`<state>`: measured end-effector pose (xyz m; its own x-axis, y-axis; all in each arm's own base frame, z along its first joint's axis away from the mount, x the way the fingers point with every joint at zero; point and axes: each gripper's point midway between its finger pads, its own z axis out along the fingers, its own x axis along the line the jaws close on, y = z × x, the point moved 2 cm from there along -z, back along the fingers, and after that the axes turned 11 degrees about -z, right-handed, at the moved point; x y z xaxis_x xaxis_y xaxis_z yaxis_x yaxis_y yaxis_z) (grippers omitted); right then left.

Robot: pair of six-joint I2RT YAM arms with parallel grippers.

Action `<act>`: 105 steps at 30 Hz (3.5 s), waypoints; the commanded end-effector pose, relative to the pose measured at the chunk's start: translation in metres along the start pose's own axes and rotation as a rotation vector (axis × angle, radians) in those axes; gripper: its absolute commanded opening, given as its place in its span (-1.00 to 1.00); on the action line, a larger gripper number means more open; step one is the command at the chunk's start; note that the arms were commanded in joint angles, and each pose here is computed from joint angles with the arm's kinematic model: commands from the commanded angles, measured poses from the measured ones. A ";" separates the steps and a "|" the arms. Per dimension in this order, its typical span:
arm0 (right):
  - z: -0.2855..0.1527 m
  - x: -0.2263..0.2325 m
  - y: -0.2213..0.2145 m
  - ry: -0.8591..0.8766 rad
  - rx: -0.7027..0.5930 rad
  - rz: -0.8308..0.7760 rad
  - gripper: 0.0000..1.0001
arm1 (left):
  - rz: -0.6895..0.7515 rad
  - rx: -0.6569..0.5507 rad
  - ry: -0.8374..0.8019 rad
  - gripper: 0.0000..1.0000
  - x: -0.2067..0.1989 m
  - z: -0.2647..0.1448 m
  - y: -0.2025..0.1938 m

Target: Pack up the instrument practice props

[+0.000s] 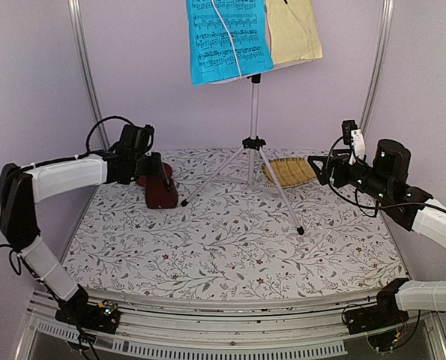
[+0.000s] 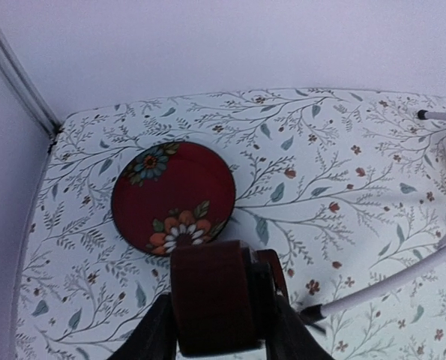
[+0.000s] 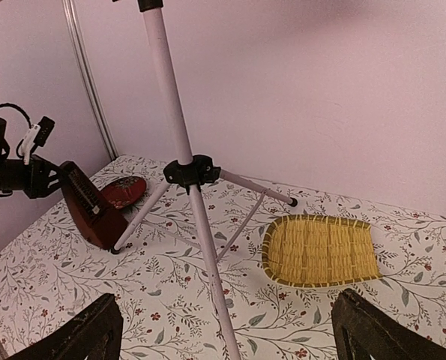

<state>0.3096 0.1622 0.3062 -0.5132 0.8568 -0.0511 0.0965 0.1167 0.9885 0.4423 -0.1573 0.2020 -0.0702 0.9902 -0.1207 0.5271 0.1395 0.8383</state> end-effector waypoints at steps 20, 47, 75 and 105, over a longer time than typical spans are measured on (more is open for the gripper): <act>-0.002 0.007 0.005 0.047 -0.025 0.035 0.98 | 0.298 -0.120 -0.599 -0.52 -0.082 -0.145 -0.022; 0.003 0.035 -0.009 0.238 0.022 0.052 0.98 | 0.508 -0.139 -0.954 0.58 -0.176 -0.156 -0.068; 0.107 0.181 -0.159 0.363 0.476 0.343 -0.31 | -0.291 0.432 -0.545 0.02 -0.085 -0.097 -0.195; 0.144 0.198 -0.210 0.366 0.540 0.214 -0.46 | -0.275 0.378 -0.440 -0.22 -0.082 -0.060 -0.209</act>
<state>0.3094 0.3689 0.0639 -0.6474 0.7057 0.2879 0.6224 0.2717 0.7340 0.2764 -0.2649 0.0614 0.0589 0.8163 -0.5746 0.8346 0.2756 0.4771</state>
